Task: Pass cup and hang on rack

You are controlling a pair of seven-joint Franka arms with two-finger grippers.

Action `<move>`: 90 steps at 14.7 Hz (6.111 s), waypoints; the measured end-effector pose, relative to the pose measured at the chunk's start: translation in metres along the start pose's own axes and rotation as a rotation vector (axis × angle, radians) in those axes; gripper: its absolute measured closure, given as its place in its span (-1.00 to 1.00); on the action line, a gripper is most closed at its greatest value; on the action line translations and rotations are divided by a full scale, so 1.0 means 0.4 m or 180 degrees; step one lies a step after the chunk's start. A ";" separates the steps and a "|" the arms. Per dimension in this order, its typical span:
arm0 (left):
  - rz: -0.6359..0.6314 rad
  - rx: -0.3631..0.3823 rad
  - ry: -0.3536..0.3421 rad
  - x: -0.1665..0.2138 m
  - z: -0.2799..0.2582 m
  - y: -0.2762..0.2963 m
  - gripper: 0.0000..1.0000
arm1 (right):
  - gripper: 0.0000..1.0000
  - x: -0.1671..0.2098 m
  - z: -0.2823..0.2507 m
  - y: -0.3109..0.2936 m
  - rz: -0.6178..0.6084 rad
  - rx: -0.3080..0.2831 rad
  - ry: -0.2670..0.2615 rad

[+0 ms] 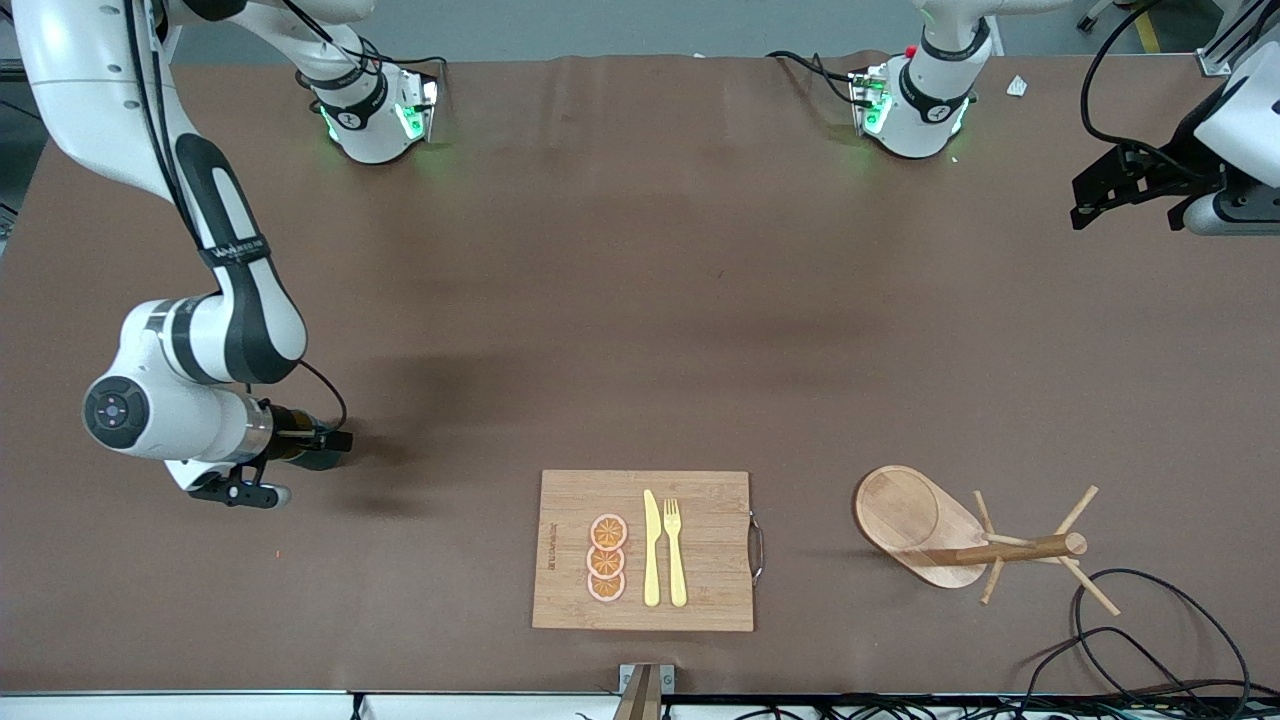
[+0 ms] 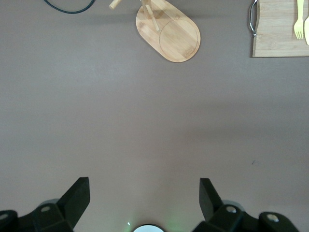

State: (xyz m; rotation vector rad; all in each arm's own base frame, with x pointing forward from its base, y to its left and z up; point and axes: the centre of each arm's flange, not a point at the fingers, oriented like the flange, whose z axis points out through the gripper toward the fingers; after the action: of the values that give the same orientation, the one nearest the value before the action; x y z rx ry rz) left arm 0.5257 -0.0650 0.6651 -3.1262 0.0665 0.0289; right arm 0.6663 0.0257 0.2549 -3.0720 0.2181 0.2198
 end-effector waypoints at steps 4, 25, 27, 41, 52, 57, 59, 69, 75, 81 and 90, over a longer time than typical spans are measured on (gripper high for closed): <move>-0.0012 -0.0008 0.0024 0.013 -0.006 -0.005 -1.00 | -0.35 -0.004 0.046 0.017 0.0031 -0.0017 -0.0076; -0.0028 -0.0014 -0.0007 0.031 0.009 -0.015 -1.00 | 0.90 -0.294 -0.327 -0.897 -0.0274 0.0109 0.0262; -0.0029 -0.0014 -0.0005 0.031 0.008 -0.015 -1.00 | 0.90 -0.359 -0.285 -1.028 -0.0361 0.0175 0.0335; 0.0001 -0.0034 0.0106 0.073 0.033 0.001 -1.00 | 0.70 -0.531 0.110 -1.345 -0.0051 0.0282 0.0370; 0.0034 -0.0129 0.0094 0.064 0.032 0.088 -1.00 | -1.00 -0.275 -0.221 -1.118 0.0387 0.0457 0.0720; -0.0320 -0.0155 0.0048 0.018 0.033 0.294 -1.00 | -1.00 -0.138 -0.557 -0.774 0.0467 0.0385 0.0830; -0.0282 -0.0144 0.0006 -0.007 0.051 0.382 -1.00 | -1.00 -0.101 -0.636 -0.620 0.0306 0.0265 0.0799; 0.0137 0.0297 0.0366 -0.120 0.314 0.724 -1.00 | -1.00 -0.038 -0.707 0.041 0.0532 0.0066 0.0610; 0.0045 0.0694 0.0792 -0.278 0.576 0.970 -1.00 | -1.00 -0.162 -0.817 0.133 0.0245 0.0036 0.0705; -0.0352 0.0833 0.1388 -0.415 0.881 1.157 -1.00 | -1.00 -0.287 -0.916 0.135 0.0147 0.0004 0.0786; -0.0744 0.0528 0.2293 -0.573 1.191 1.174 -1.00 | -1.00 -0.345 -0.945 0.127 0.0120 -0.0003 0.0800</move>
State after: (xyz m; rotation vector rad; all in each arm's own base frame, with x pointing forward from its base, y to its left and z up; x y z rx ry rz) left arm 0.2681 -0.5175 0.1865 -2.7816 -0.2720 -1.0314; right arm 0.5757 -0.0296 0.6463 -3.0918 0.2862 -0.1662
